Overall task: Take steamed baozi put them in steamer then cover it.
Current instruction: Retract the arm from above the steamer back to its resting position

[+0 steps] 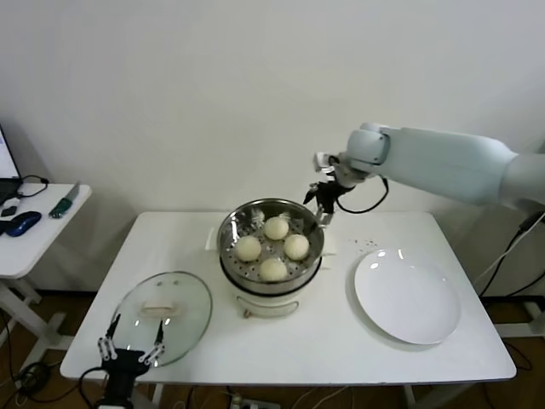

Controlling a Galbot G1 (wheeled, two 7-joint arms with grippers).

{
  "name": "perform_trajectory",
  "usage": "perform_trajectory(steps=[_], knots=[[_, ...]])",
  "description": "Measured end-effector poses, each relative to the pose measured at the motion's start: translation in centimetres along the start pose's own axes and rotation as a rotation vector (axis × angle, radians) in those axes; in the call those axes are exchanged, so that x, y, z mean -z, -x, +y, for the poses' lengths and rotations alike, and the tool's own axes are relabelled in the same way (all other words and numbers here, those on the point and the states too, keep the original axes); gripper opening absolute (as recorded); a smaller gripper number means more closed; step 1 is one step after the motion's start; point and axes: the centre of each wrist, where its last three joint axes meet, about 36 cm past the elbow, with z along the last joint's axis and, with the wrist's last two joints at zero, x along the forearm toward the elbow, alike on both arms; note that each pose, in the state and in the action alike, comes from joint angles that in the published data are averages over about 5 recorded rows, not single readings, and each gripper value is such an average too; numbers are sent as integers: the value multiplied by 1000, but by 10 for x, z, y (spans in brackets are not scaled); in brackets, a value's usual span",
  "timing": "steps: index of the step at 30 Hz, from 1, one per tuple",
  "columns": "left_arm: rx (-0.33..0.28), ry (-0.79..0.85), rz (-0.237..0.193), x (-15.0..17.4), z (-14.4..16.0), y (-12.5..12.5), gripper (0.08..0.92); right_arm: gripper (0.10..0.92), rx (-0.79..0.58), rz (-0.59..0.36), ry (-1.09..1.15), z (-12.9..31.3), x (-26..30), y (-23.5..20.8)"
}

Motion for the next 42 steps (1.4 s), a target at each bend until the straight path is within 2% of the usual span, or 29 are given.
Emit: perform_trajectory(steps=[5,12,22,33,37,42], knots=[[7,2,-8,2,0,2,823,823,-98,-134,65,24,-52,-5],[26,-1,-24,7,-1,6,823,823,-274,-354,214,73,-124,10],[51,39,-37,15,3,10,823,823,-513,-595,419,143,-180,44],[65,201,-50,28,15,20,823,823,-690,-694,650,233,-207,80],[75,346,-40,31,21,24,823,823,-735,-706,722,267,-211,88],[79,605,-16,30,24,28,823,823,-785,-711,809,309,-219,96]])
